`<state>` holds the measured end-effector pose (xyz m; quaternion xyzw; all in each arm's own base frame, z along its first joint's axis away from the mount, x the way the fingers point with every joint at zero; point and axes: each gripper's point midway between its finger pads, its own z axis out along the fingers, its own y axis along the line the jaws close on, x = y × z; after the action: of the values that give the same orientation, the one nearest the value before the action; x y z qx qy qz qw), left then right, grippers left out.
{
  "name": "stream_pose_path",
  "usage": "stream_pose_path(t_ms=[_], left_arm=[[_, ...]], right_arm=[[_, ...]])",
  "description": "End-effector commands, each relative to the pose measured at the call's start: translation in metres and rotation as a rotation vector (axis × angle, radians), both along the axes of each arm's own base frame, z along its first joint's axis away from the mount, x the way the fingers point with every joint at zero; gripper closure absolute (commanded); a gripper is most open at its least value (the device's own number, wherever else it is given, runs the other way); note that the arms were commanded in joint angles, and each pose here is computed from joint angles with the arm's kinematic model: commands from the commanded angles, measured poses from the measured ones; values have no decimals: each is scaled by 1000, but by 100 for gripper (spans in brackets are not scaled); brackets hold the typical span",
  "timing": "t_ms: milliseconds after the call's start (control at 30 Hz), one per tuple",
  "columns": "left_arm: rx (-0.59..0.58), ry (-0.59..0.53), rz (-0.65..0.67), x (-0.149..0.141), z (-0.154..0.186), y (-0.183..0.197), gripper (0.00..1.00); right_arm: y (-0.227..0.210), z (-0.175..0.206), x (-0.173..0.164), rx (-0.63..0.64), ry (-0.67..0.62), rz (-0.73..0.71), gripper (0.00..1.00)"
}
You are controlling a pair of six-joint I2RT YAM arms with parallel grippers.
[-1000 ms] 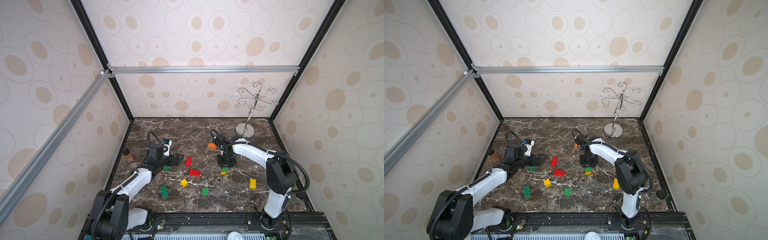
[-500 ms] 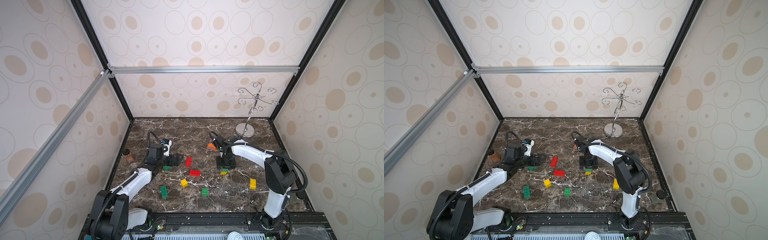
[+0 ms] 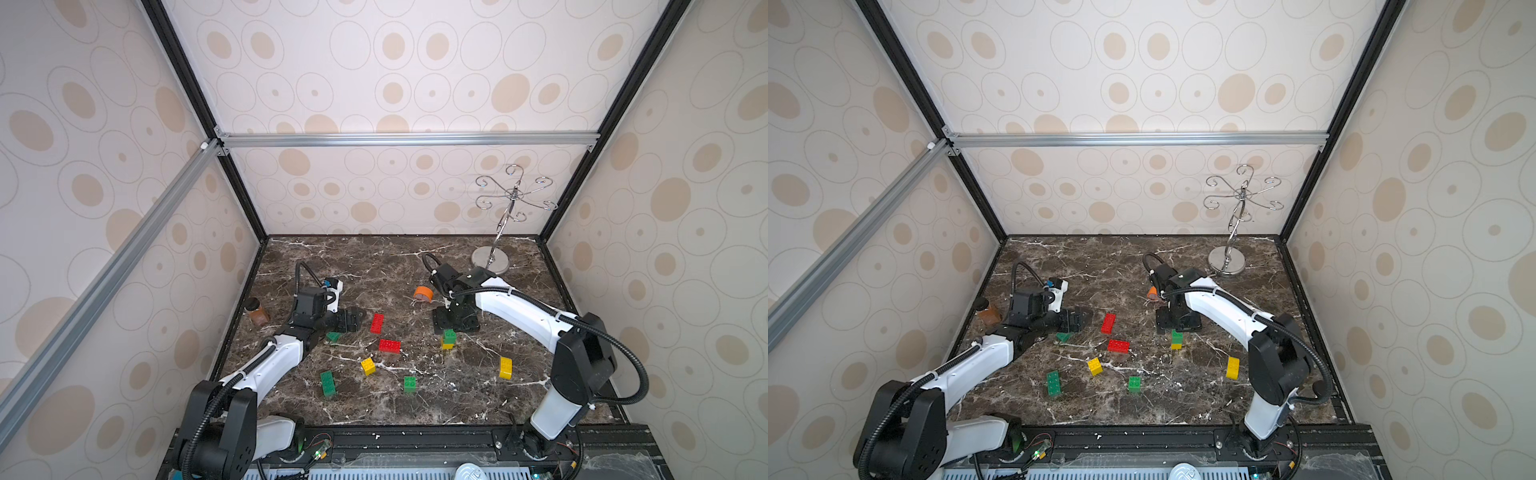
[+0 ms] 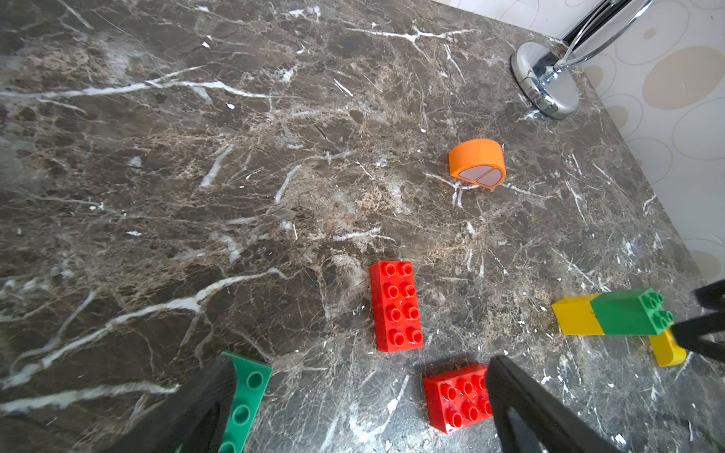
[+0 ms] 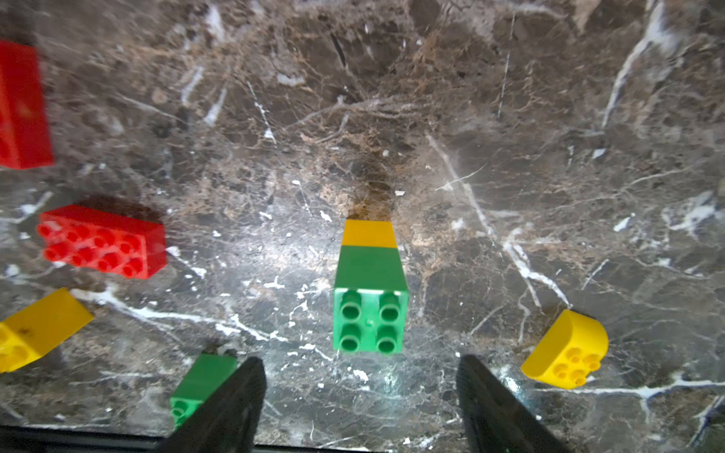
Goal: Assemble an ice cream with lego
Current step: Assemble the lego brick with the lego brick, then pick up the lego brick from the center of the board.
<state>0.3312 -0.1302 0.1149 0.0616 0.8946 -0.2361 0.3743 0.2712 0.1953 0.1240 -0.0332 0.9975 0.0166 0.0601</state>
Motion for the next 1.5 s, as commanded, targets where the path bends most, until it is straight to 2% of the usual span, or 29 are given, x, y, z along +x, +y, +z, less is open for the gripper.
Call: stream_pose_path(t_ms=[0, 200, 333, 433, 633, 833, 1133, 1467], left_arm=[[-48, -24, 19, 5, 14, 0, 0], [-146, -4, 69, 6, 21, 17, 0], [-150, 25, 101, 4, 18, 31, 0], [-125, 38, 125, 3, 14, 42, 0], [-150, 33, 148, 0, 10, 54, 0], [-154, 36, 159, -2, 9, 58, 0], [-154, 37, 186, -3, 8, 66, 0], [-156, 38, 191, -3, 7, 68, 0]], right_arm=[[1, 29, -11, -36, -34, 28, 18], [54, 58, -11, 69, -119, 68, 15], [98, 40, -12, 163, -91, 58, 14], [120, 21, -11, 171, -66, 53, 12], [152, -8, -7, 164, -15, 28, 6], [164, -45, -3, 132, 45, -17, 3], [166, -74, 2, 84, 64, -64, 2], [167, -92, 3, 71, 79, -146, 8]])
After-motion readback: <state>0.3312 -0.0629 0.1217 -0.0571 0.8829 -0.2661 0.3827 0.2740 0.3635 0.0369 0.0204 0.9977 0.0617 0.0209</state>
